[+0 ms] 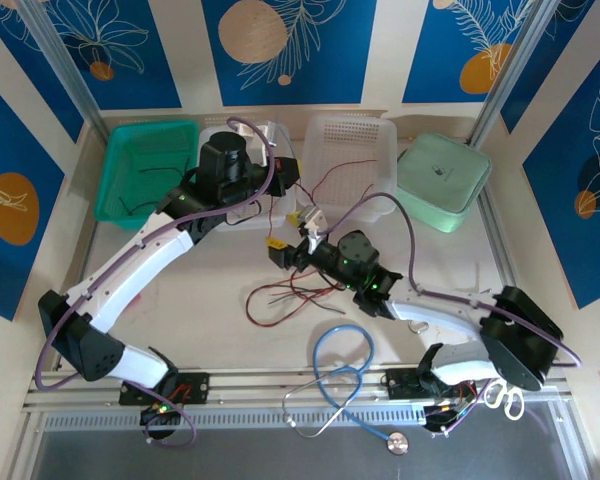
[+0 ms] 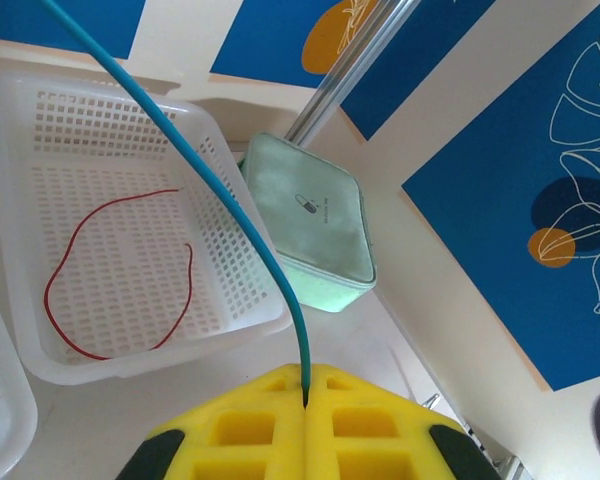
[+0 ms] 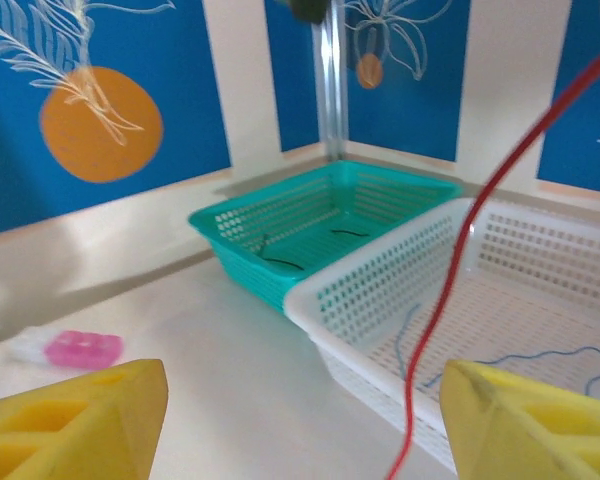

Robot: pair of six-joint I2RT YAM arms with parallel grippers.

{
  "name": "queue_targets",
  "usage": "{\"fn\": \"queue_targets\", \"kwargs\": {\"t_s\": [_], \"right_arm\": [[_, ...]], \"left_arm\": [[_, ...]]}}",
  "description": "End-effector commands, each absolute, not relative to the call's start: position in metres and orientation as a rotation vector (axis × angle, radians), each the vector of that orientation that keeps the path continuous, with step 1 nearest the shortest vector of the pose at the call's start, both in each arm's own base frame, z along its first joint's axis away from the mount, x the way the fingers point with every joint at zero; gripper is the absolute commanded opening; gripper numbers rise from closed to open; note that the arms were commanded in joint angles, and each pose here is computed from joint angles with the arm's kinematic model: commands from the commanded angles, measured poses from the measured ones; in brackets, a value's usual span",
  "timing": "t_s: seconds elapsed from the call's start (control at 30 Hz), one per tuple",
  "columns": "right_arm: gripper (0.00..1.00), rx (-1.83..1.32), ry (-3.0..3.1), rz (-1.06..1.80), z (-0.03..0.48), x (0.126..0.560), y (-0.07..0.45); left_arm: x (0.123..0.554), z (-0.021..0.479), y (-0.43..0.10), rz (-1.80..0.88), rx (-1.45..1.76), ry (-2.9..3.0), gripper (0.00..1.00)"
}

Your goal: Untangle the cables

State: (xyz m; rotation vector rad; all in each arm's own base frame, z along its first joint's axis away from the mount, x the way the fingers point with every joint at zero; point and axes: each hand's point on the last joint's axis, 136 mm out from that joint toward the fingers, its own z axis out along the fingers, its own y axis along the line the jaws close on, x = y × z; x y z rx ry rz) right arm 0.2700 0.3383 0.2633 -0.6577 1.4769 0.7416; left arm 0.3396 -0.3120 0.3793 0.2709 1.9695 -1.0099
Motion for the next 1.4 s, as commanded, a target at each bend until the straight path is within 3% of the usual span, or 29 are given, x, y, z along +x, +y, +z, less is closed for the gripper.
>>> {"fn": "queue_targets", "kwargs": {"t_s": [0.0, 0.23, 0.57, 0.63, 0.87, 0.97, 1.37], "right_arm": [[0.76, -0.531, 1.314, 0.631, 0.303, 0.292, 0.331], [0.79, -0.458, 1.32, 0.615, 0.292, 0.322, 0.338], [0.73, -0.396, 1.318, 0.607, 0.288, 0.359, 0.341], [0.66, -0.409, 1.323, 0.621, 0.288, 0.362, 0.345], [0.15, -0.505, 1.383, 0.674, 0.287, 0.347, 0.353], [0.0, -0.525, 1.409, 0.721, 0.289, 0.332, 0.348], [0.0, -0.713, 1.58, 0.912, 0.309, 0.239, 0.314]], "left_arm": [[0.333, 0.408, -0.32, -1.076, 0.286, 1.903, 0.0], [0.331, 0.413, -0.32, -1.079, 0.293, 1.904, 0.0], [0.329, 0.415, -0.317, -1.066, 0.297, 1.899, 0.0], [0.329, 0.416, -0.316, -1.059, 0.299, 1.898, 0.0], [0.335, 0.402, -0.305, -0.945, 0.312, 1.93, 0.0], [0.339, 0.396, -0.301, -0.909, 0.319, 1.944, 0.0], [0.369, 0.385, -0.271, -0.846, 0.257, 1.97, 0.0]]}}
